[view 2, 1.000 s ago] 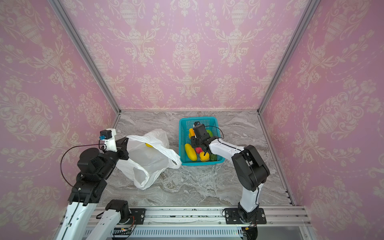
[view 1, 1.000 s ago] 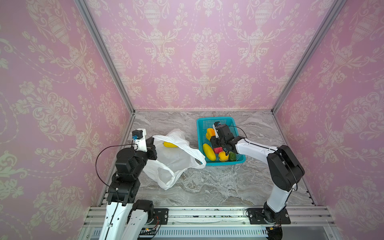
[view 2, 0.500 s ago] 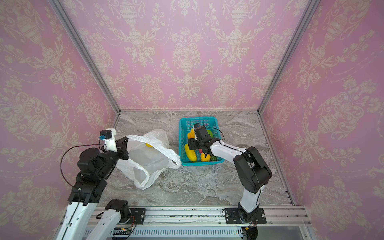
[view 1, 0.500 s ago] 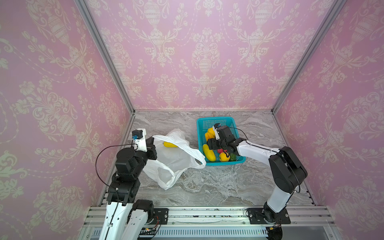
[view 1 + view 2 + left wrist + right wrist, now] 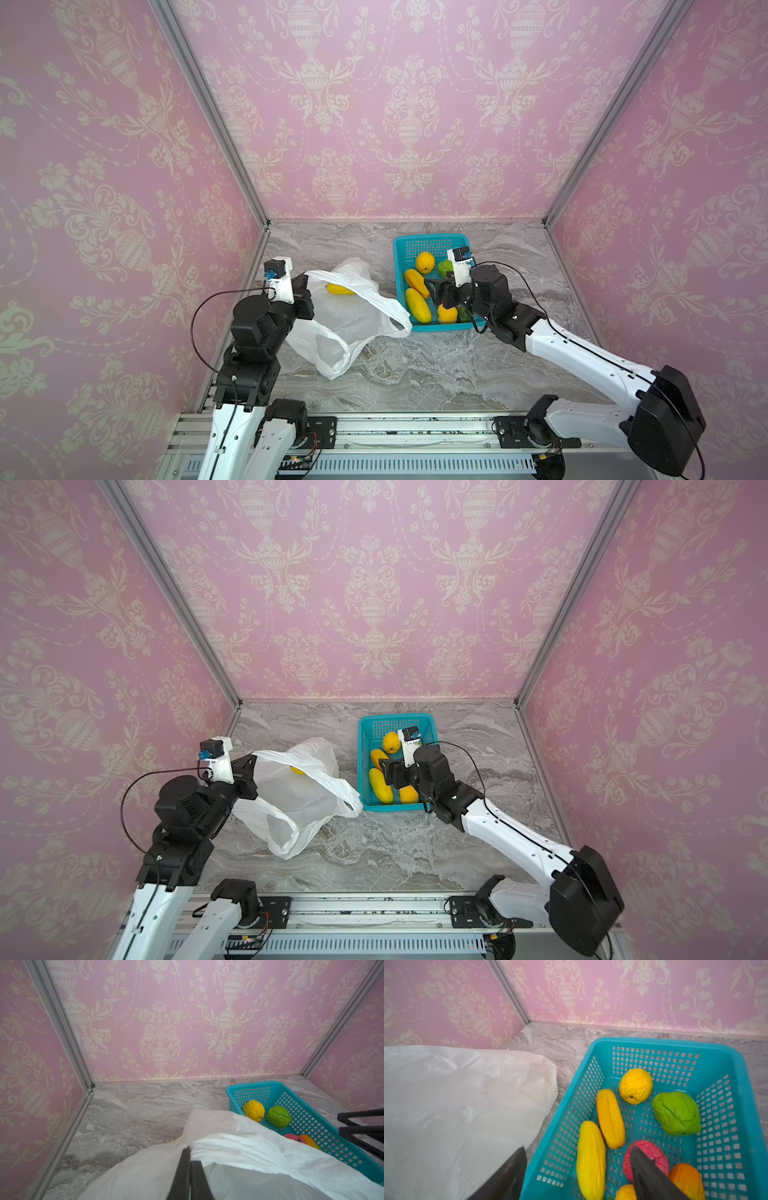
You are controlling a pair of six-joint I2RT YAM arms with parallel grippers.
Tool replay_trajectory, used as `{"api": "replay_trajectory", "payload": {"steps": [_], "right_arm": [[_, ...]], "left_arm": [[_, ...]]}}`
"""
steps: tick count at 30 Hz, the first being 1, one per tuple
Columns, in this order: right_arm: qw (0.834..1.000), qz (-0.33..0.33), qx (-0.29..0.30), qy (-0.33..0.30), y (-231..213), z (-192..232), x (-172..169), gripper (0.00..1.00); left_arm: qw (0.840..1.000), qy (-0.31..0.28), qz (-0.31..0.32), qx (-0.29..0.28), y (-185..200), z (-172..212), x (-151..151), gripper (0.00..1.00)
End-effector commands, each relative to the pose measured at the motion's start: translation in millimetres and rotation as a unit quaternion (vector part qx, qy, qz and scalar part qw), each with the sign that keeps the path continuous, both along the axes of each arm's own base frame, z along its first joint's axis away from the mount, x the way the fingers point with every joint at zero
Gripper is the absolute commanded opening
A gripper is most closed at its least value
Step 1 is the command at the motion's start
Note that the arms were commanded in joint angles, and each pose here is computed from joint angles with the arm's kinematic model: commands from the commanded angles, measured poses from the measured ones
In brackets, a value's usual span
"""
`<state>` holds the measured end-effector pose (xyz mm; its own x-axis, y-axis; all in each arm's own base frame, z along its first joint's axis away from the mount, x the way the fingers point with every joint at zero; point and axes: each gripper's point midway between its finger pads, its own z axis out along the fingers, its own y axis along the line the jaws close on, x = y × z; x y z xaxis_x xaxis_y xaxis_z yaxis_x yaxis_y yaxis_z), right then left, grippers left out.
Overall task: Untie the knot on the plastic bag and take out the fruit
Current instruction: 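Move the open right gripper back into the bag opening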
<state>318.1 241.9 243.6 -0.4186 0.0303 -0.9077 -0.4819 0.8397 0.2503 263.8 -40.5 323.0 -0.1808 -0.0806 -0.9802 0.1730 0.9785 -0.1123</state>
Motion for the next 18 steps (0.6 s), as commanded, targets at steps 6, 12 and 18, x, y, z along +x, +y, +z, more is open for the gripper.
{"api": "replay_trajectory", "payload": {"steps": [6, 12, 18], "right_arm": [[0.980, 0.135, -0.020, -0.144, 63.3, 57.9, -88.8, 0.52], [0.958, 0.197, -0.050, -0.204, 94.7, 75.9, -143.6, 0.44], [0.935, 0.254, -0.078, -0.236, 132.3, 70.9, -182.6, 0.44]], "left_arm": [[1.000, 0.002, 0.012, 0.003, 5.5, -1.1, -0.7, 0.00], [1.000, 0.001, 0.011, 0.003, 4.9, -0.5, -1.1, 0.00], [1.000, 0.000, 0.011, 0.002, 5.0, 0.2, -1.0, 0.00]]}}
